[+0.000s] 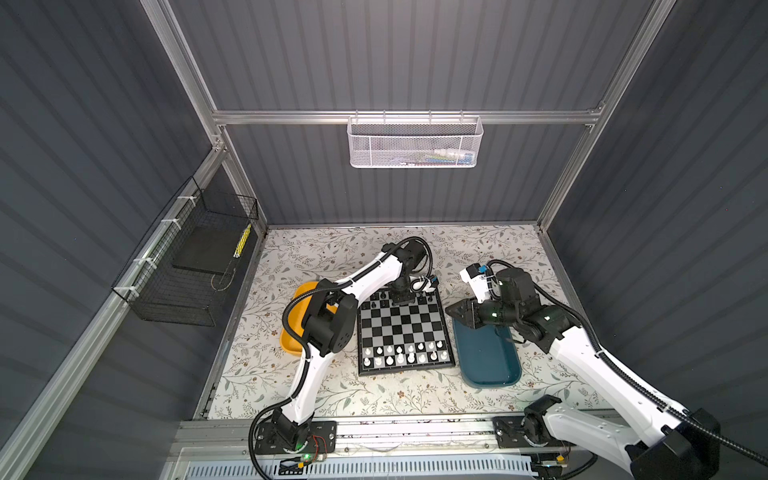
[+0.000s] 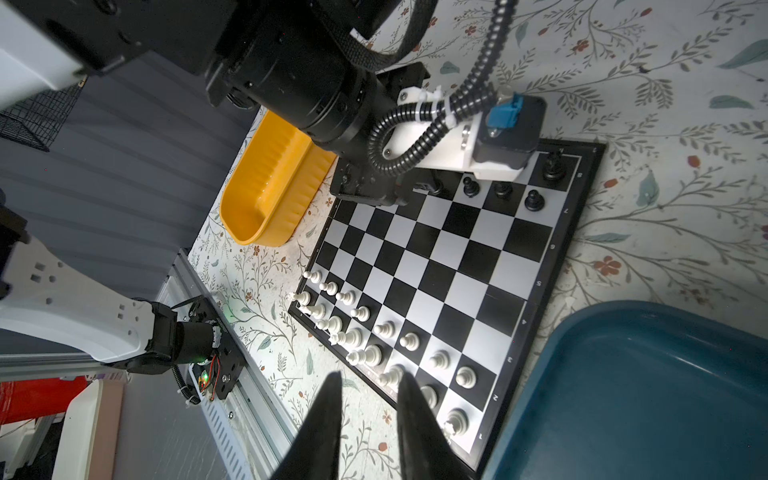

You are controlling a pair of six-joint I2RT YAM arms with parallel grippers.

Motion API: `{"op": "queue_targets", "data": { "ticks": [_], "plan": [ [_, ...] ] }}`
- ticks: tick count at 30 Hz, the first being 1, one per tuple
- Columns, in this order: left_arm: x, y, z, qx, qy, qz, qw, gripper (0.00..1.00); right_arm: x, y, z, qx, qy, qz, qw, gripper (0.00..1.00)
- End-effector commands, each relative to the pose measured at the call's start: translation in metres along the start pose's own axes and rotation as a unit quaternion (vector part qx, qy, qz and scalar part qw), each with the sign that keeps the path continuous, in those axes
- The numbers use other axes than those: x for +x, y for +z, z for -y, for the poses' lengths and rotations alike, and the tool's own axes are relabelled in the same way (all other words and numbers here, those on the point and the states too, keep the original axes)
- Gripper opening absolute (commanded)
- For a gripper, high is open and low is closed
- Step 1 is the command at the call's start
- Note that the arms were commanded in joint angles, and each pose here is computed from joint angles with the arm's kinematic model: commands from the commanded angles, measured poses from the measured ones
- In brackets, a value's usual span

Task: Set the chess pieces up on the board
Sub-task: 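Lower the black pawn onto the last empty pawn square and open the left gripper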

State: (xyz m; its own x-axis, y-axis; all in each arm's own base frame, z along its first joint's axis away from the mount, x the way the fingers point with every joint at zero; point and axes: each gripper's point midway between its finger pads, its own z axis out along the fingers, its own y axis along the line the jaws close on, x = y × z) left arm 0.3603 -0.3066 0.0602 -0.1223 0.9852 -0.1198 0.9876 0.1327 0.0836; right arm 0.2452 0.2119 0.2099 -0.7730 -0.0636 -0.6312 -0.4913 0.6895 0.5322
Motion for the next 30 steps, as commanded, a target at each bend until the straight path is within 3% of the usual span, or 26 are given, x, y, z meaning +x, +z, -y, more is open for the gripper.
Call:
{"op": "queue_targets", "data": {
  "ticks": [1,30],
  "plan": [
    [-0.0086,0.0014,0.0005,0.004,-0.002,0.01,1.0,0.09,0.0029,-0.0007,0.0022,0.004,-0.005,-0.003,1.0,0.27],
    [-0.0085,0.0081,-0.002,-0.001,0.004,0.008,1.0,0.16,0.0053,0.0011,0.0037,0.005,-0.002,-0.007,1.0,0.27]
  ]
}}
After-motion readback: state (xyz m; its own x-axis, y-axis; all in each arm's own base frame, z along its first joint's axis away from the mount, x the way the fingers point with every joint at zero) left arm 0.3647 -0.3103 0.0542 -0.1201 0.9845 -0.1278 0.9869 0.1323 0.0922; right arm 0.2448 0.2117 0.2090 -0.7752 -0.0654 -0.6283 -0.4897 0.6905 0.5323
